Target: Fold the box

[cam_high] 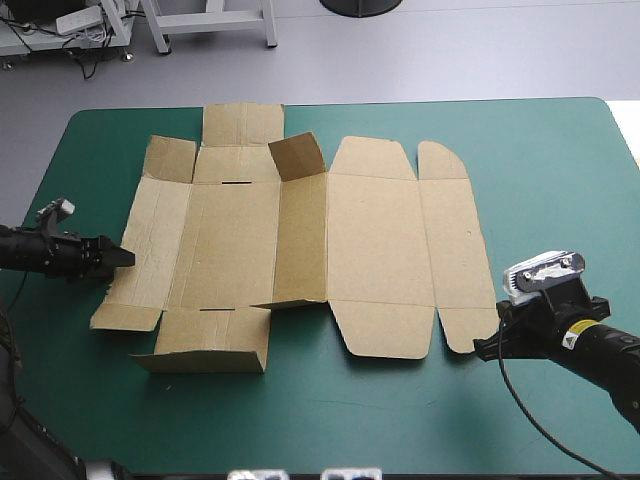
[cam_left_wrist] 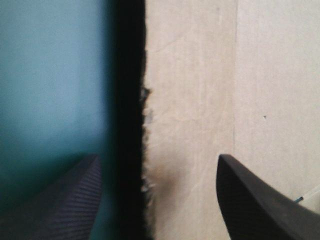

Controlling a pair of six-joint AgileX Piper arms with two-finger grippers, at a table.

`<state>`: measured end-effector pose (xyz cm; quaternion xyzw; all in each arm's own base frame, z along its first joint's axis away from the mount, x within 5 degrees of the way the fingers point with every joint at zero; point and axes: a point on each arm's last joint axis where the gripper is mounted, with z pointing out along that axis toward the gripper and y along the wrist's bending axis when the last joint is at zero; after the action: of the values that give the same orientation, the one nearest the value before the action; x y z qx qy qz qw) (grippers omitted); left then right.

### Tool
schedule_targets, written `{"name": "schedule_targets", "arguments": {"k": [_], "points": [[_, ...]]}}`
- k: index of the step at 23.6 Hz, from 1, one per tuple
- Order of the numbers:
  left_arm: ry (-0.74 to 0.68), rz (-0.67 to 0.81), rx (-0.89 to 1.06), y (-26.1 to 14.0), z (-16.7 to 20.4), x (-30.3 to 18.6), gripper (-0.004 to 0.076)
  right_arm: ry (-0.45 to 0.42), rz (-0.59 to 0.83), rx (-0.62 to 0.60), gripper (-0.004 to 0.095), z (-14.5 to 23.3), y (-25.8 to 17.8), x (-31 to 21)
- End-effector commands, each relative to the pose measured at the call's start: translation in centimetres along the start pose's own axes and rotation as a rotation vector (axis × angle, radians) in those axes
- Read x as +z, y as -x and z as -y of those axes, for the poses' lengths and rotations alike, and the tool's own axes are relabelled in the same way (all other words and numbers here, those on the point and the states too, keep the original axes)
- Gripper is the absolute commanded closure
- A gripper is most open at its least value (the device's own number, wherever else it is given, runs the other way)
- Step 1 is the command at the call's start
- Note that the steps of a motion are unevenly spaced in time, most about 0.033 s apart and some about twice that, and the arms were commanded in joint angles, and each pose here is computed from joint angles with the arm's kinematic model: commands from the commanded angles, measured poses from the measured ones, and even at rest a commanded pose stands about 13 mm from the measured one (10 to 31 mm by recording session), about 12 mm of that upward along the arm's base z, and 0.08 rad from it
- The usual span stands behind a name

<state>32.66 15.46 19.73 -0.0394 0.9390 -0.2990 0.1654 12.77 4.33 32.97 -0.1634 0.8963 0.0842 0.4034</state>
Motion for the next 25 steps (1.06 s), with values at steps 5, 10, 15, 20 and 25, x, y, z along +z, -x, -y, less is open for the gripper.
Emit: {"name": "schedule_targets", "arguments": {"k": [5, 10, 15, 20, 25], "points": [[-0.058, -0.205, 0.098, 0.3, 5.9, 3.3, 0.0379, -0.003, 0.078, 0.003, 0.0928, 0.0, 1.1, -0.6], [-0.114, -0.211, 0.098, 0.7, 8.5, 4.8, 0.0735, 0.0, 0.079, 0.005, 0.0928, 0.0, 1.1, -0.6], [-0.131, -0.202, 0.231, 1.1, 11.3, 5.0, 0.0731, 0.0, 0.079, 0.003, 0.0928, 0.0, 1.1, -0.6], [-0.099, -0.113, 0.506, 2.5, 17.8, 2.3, 0.0733, -0.002, 0.087, -0.003, 0.0928, 0.0, 1.2, -0.6], [-0.028, 0.021, 0.757, 3.7, 24.0, -2.0, 0.0733, -0.004, 0.111, -0.004, 0.0928, 0.0, 1.5, -0.8]]}}
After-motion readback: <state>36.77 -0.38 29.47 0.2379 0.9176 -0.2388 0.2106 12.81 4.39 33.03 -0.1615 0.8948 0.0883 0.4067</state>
